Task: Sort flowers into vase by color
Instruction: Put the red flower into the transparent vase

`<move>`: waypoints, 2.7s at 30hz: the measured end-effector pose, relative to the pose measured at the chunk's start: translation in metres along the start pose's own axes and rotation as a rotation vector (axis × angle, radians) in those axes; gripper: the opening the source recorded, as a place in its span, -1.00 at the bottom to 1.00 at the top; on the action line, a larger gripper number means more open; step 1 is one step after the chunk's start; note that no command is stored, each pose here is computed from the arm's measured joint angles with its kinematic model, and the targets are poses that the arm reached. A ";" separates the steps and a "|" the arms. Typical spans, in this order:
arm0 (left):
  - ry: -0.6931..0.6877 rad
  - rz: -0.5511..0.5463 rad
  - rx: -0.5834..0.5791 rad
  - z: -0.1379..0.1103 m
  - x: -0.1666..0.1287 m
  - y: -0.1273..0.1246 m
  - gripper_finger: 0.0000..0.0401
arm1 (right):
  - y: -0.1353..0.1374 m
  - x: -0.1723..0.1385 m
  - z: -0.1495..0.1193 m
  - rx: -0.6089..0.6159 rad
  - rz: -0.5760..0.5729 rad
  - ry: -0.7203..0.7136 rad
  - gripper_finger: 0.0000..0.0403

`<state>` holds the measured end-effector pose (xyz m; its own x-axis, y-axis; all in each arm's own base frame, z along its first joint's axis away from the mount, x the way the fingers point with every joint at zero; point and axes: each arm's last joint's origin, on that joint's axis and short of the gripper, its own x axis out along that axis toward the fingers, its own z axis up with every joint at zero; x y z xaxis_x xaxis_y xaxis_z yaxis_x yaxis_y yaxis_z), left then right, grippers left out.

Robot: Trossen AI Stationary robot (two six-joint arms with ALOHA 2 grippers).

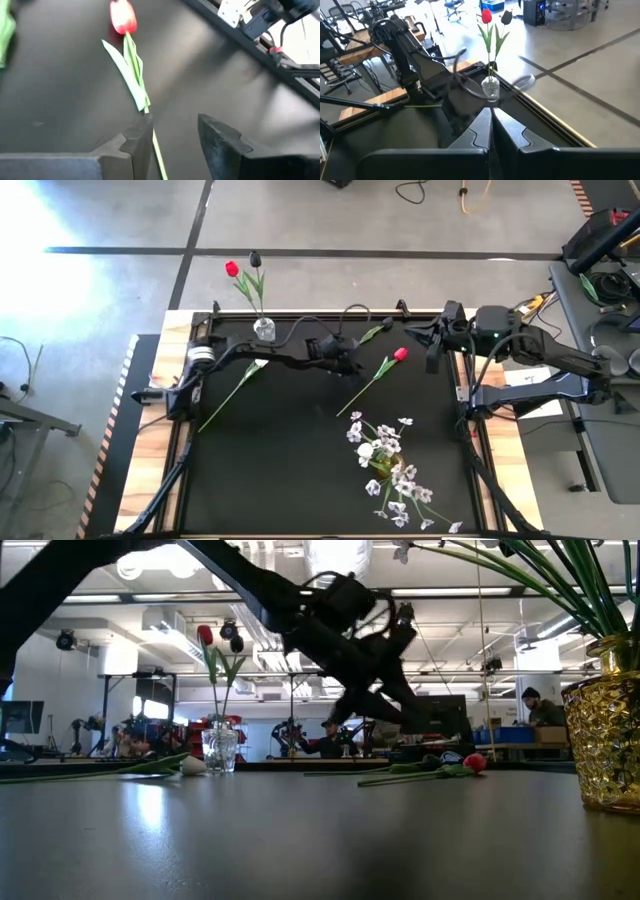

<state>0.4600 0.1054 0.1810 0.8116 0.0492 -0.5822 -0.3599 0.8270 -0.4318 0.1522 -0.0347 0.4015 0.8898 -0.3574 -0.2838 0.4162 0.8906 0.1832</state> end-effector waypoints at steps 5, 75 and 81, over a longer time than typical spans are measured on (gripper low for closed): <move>0.042 0.023 0.080 0.017 0.032 -0.015 -0.27 | 0.000 0.001 0.000 -0.032 -0.009 0.003 -0.96; -0.194 0.273 0.260 0.154 -0.049 0.000 -1.00 | -0.001 -0.007 0.001 -0.107 0.013 -0.025 -0.96; -0.211 0.281 0.289 0.160 -0.066 -0.001 -1.00 | 0.000 -0.007 0.006 -0.135 0.021 -0.068 -0.96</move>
<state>0.4808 0.1904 0.3298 0.7872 0.3826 -0.4836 -0.4610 0.8860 -0.0495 0.1468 -0.0334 0.4089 0.9105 -0.3525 -0.2162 0.3726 0.9261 0.0592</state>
